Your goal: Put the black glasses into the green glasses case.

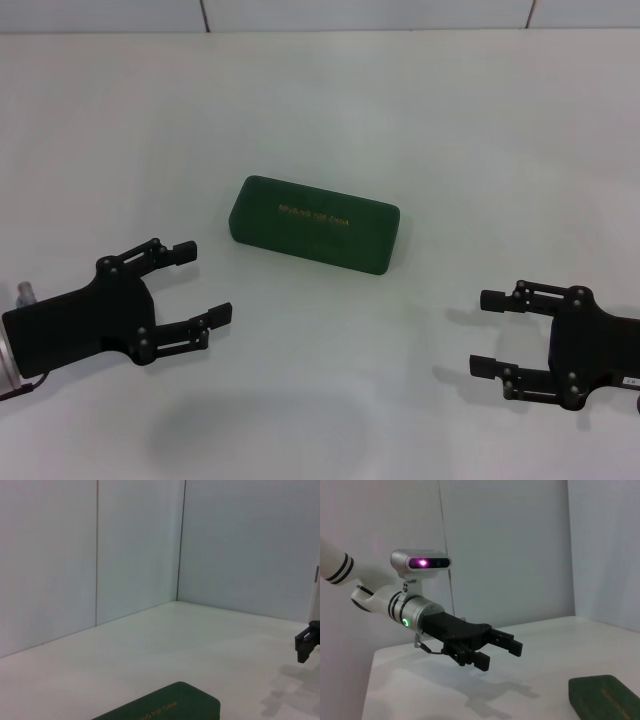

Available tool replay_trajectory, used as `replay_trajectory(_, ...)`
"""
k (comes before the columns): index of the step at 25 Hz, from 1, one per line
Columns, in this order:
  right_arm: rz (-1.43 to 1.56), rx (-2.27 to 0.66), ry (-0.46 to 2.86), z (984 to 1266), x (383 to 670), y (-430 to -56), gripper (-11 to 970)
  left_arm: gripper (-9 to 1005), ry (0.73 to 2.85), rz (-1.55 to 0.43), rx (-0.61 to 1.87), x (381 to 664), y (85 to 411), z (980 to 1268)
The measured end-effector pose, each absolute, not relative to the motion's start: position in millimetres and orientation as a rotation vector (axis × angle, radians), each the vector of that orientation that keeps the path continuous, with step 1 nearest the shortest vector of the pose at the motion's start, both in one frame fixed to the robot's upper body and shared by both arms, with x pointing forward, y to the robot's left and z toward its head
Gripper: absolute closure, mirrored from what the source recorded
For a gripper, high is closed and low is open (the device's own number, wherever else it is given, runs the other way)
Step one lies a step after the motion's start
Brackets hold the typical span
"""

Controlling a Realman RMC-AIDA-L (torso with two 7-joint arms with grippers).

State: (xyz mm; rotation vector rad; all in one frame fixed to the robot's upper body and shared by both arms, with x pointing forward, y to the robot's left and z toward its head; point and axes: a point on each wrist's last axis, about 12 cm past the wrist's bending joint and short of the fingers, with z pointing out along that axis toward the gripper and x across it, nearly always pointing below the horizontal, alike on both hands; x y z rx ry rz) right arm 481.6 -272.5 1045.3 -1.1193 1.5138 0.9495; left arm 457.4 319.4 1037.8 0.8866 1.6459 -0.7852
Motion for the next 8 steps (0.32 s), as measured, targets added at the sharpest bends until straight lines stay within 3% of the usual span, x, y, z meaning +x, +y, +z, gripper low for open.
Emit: replay_trajectory(8,0.938,-1.109,1.516,1045.6,483.2,-273.1,267,122,1.638,-0.816,0.892,458.1,317.5,1040.4)
